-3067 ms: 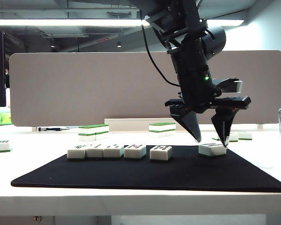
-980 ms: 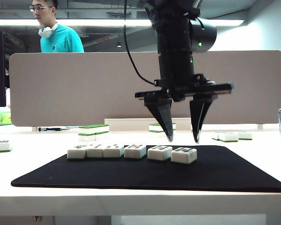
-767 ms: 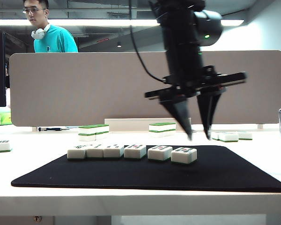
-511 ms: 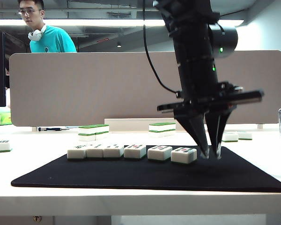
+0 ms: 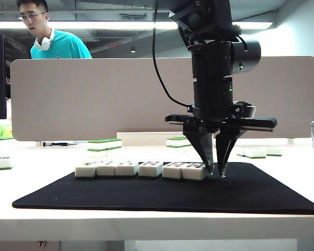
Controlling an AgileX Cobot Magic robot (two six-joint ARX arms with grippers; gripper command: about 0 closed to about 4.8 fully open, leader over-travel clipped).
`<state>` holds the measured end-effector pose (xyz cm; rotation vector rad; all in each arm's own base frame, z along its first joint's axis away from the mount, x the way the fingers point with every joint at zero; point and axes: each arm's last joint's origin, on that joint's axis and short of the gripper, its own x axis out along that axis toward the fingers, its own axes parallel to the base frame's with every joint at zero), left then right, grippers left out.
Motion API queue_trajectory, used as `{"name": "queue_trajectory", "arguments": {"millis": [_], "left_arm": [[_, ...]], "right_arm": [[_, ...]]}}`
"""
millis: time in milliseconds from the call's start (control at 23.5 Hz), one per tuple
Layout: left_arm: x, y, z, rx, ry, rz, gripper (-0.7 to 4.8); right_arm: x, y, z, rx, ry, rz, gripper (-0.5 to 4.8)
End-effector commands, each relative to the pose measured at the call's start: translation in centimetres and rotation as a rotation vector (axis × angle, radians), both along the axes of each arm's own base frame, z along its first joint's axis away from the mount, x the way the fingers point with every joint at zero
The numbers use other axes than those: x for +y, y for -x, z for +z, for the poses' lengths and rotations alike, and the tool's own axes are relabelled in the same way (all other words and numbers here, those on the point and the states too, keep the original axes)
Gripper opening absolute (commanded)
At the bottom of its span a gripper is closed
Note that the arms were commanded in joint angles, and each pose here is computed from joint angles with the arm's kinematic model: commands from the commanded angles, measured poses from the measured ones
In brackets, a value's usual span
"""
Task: Align six mahjong tiles in a row on the table.
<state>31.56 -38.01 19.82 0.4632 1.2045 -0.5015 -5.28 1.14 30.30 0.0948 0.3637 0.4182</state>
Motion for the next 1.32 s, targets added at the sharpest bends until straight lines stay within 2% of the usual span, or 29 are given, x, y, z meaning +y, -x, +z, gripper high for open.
{"name": "queue_trajectory", "arguments": {"millis": [43,256,511,767,852,1022,1065,1150,1321], "left_arm": [[0.2,-0.4,0.3,-0.024,0.013,0.064,0.82],[0.4,-0.6,0.3,-0.07,-0.014,0.126,0.82],[2.3,-2.2,0.2,-0.047,-0.05,0.163,0.83],[1.1,-0.5,2.2,-0.09,-0.039,0.006,0.83],[1.1,0.6,3.1,-0.075,-0.065,-0.039,0.83],[5.3,1.1,5.9,0.028,-0.209,0.045,0.82],[6.1,0.8,6.5,0.038,-0.212,0.062,0.82],[7.9,0.8,9.3,-0.001,-0.159,0.087,0.79],[10.2,2.2,14.3,-0.091,-0.09,0.051,0.79]], "right_arm": [[0.0,0.3,0.1,-0.028,0.001,0.003,-0.01],[0.0,0.3,0.1,-0.024,0.001,0.003,-0.01],[0.0,0.3,-0.1,-0.012,0.002,0.003,-0.01],[0.0,0.3,0.0,-0.015,0.003,-0.001,-0.01],[0.0,0.3,0.0,-0.015,0.003,0.0,-0.01],[0.0,0.3,0.0,-0.015,0.003,0.0,-0.01],[0.0,0.3,0.0,-0.015,0.003,0.0,-0.01],[0.0,0.3,0.0,-0.014,0.001,0.003,-0.01],[0.0,0.3,0.0,-0.015,0.001,0.003,-0.01]]}}
